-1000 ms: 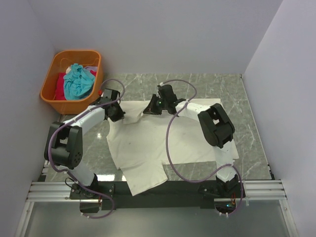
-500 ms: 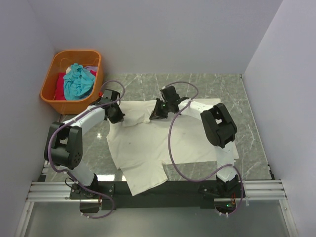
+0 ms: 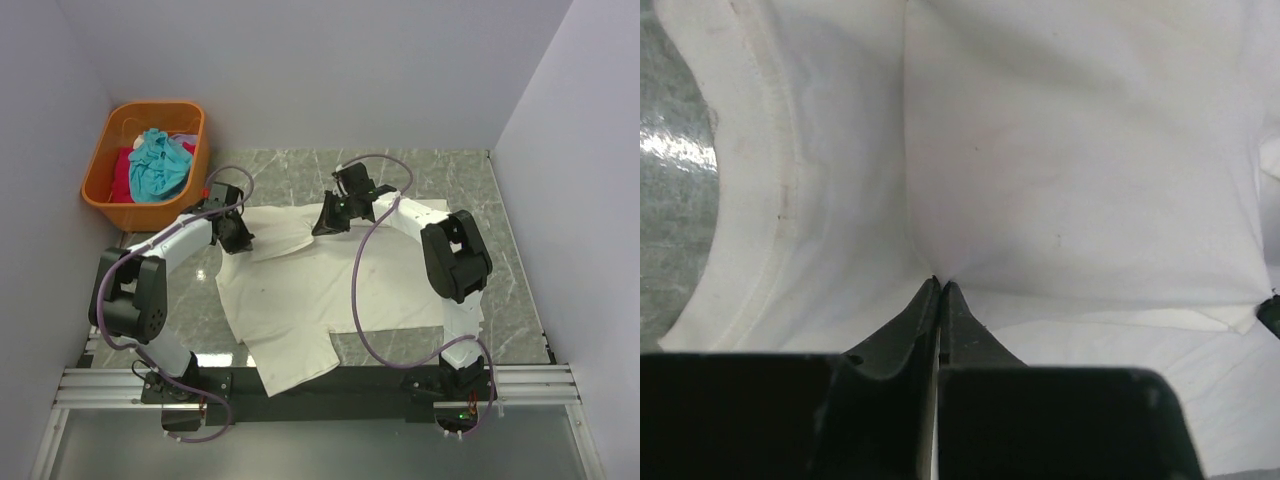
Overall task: Fold and stack the t-shirts
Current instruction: Fold the tshirt
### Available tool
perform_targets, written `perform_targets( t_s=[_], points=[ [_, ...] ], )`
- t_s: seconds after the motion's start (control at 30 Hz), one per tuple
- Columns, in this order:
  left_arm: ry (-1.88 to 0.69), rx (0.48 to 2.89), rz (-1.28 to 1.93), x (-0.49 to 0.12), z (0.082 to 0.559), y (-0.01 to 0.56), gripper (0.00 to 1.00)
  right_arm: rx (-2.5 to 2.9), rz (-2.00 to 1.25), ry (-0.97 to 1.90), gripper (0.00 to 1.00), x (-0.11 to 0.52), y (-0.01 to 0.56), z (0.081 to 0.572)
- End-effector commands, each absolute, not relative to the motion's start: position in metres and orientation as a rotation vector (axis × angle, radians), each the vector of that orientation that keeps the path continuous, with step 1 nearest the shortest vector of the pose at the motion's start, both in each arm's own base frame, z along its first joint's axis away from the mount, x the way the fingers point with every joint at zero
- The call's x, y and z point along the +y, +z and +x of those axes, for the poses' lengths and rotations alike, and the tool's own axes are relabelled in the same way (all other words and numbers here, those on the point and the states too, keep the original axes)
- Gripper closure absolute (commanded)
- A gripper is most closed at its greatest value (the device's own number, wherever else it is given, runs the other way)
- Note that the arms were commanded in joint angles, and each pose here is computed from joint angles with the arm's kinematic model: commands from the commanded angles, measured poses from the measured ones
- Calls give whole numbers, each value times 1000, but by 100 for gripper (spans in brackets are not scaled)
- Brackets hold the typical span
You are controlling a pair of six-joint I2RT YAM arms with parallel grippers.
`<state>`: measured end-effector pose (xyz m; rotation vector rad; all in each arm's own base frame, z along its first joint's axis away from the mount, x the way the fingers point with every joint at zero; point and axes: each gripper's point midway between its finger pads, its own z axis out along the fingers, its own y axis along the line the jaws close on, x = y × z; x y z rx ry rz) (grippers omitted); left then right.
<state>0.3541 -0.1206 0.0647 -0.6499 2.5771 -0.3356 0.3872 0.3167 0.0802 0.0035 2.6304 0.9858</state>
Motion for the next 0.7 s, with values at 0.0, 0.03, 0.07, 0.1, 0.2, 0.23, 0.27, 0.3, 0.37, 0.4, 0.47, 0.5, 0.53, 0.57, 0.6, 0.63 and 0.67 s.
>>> perform_targets(
  t_s=[0.0, 0.03, 0.07, 0.1, 0.2, 0.23, 0.27, 0.3, 0.37, 0.4, 0.47, 0.5, 0.53, 0.57, 0.6, 0.63, 0.67],
  points=[
    [-387, 2591, -642, -127, 341, 65, 94, 2623, -41, 987, 100, 313, 90, 385],
    [-394, 2608, -648, -128, 336, 58, 93, 2637, -38, 979, 100, 312, 84, 385],
    [-404, 2606, -649, -130, 336, 57, 93, 2644, -39, 969, 100, 311, 81, 384],
    [-411, 2602, -658, -130, 335, 57, 94, 2645, -40, 955, 100, 310, 80, 386],
    [-409, 2598, -666, -130, 331, 56, 94, 2648, -51, 923, 100, 307, 78, 387],
    [-408, 2589, -669, -130, 332, 58, 96, 2647, -57, 916, 100, 305, 78, 387],
    [-401, 2574, -671, -128, 333, 62, 96, 2650, -58, 909, 100, 304, 79, 387],
    [-389, 2572, -672, -126, 333, 64, 97, 2649, -56, 903, 100, 303, 80, 387],
    [-388, 2545, -674, -125, 335, 72, 96, 2639, -69, 900, 100, 303, 84, 387],
    [-393, 2537, -674, -125, 336, 76, 96, 2633, -70, 899, 100, 302, 87, 388],
    [-403, 2523, -679, -125, 337, 82, 96, 2629, -73, 889, 100, 301, 89, 390],
    [-407, 2516, -677, -126, 338, 84, 96, 2621, -75, 881, 100, 300, 92, 390],
    [-413, 2517, -678, -126, 337, 84, 96, 2615, -56, 861, 100, 295, 92, 392],
    [-425, 2508, -686, -127, 337, 86, 96, 2608, -25, 851, 98, 285, 90, 396],
    [-433, 2517, -688, -128, 333, 83, 96, 2588, -6, 844, 90, 279, 95, 399],
    [-439, 2511, -691, -128, 333, 83, 96, 2570, 20, 832, 84, 272, 97, 404],
    [-441, 2510, -695, -128, 332, 82, 96, 2571, 86, 772, 77, 249, 90, 411]
  ],
)
